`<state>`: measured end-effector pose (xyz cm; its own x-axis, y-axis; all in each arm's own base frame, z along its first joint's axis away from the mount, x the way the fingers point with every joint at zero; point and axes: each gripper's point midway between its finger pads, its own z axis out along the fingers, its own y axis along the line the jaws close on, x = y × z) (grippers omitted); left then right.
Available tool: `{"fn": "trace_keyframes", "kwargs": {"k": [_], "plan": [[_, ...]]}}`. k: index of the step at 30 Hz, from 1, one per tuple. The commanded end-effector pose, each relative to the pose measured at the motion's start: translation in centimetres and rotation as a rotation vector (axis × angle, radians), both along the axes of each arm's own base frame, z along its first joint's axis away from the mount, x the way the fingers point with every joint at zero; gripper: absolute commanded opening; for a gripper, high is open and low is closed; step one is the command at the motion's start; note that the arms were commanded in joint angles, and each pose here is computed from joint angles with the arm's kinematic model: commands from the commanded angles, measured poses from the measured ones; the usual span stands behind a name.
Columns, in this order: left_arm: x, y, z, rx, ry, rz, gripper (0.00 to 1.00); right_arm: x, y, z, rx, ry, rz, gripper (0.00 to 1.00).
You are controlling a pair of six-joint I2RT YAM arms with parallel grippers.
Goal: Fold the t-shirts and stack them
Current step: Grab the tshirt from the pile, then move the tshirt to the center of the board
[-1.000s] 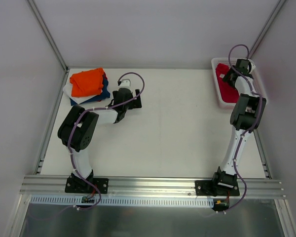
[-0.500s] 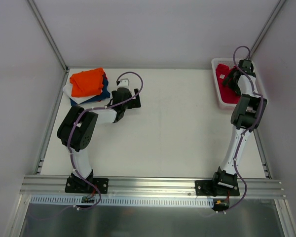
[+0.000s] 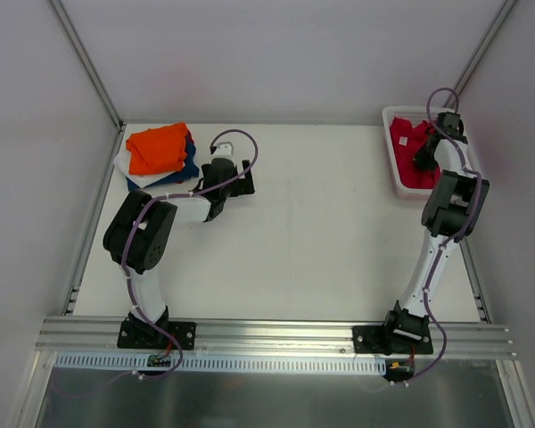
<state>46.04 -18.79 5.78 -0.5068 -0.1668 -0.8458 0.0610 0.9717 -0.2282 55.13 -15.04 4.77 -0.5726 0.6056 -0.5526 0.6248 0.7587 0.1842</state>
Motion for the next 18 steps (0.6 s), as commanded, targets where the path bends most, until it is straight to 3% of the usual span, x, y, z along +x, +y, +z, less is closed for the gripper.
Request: {"fn": "trace_keyframes", "kwargs": {"k": [1, 8, 12, 18], "plan": [[0.6, -0.2, 3.0, -0.049, -0.067, -0.002, 0.99, -0.6, 2.2, 6.3, -0.029, -0.079, 0.05, 0.0], [0.6, -0.1, 2.9, -0.05, -0.065, -0.001, 0.99, -2.1, 6.7, 20.5, -0.158, -0.352, 0.158, 0.0], [0.7, -0.1, 2.9, -0.053, -0.064, -0.001, 0.99, -5.2, 9.6, 29.4, -0.233, -0.515, 0.214, 0.0], [0.7, -0.1, 2.9, -0.053, -0.063, 0.001, 0.99, -11.0, 14.1, 38.3, -0.326, -0.699, 0.305, 0.0]]}}
